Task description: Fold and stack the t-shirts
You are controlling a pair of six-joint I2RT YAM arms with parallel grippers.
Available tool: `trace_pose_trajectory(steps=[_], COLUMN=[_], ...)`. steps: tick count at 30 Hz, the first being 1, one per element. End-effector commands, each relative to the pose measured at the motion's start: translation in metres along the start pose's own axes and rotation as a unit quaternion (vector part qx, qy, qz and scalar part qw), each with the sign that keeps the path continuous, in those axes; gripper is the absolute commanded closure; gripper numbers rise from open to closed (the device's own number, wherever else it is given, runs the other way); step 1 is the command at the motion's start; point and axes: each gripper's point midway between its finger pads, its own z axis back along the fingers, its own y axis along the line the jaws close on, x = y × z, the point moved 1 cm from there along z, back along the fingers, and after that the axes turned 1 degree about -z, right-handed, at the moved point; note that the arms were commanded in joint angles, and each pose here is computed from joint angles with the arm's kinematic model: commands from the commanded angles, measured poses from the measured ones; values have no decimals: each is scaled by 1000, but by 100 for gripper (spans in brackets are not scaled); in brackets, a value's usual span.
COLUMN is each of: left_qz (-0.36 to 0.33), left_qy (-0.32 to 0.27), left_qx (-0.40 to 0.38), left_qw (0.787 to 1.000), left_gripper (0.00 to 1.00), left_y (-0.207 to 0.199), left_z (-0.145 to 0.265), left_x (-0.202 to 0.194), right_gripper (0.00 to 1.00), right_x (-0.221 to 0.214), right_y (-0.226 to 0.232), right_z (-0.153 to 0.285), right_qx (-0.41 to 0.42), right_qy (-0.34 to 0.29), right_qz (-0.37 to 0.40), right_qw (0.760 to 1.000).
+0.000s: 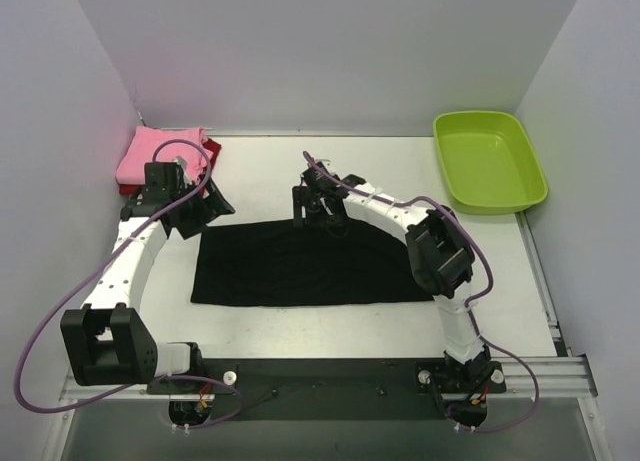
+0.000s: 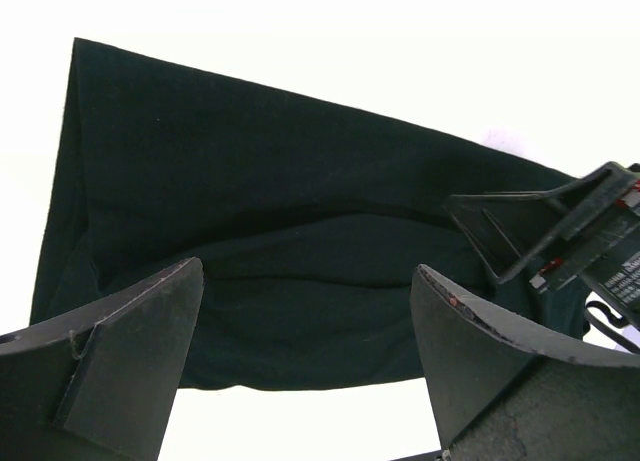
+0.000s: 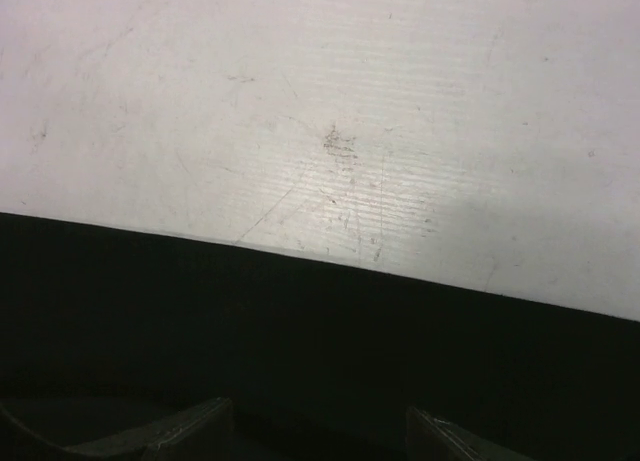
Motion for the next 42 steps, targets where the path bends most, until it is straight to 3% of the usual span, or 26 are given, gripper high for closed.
trace_pose_trajectory(steps=[1,17,33,36,42], left_qz=[-13,1,5,6,-2], left_qy=[-15,-18,-21,-22,-17], left_qx=[-12,-23,-50,-60,-68], left_qw=[1000,1000,999,998,998], left_gripper=[6,6,6,6,6], left_y=[0,2,-2,-6,-15], left_z=[4,7,20,20,15], left_x=[8,3,-11,-11,-8], right_gripper=[32,32,32,32,32], right_x=[-1,-41,-127,-117,-44], right_y=[10,6,2,-5,-38], right_z=[-1,19,55,73,153], right_qx=[10,-5,-37,-55,-96], right_qy=[5,23,33,-5,-129], right_qz=[3,23,77,80,62], right_qw=[1000,999,996,995,985])
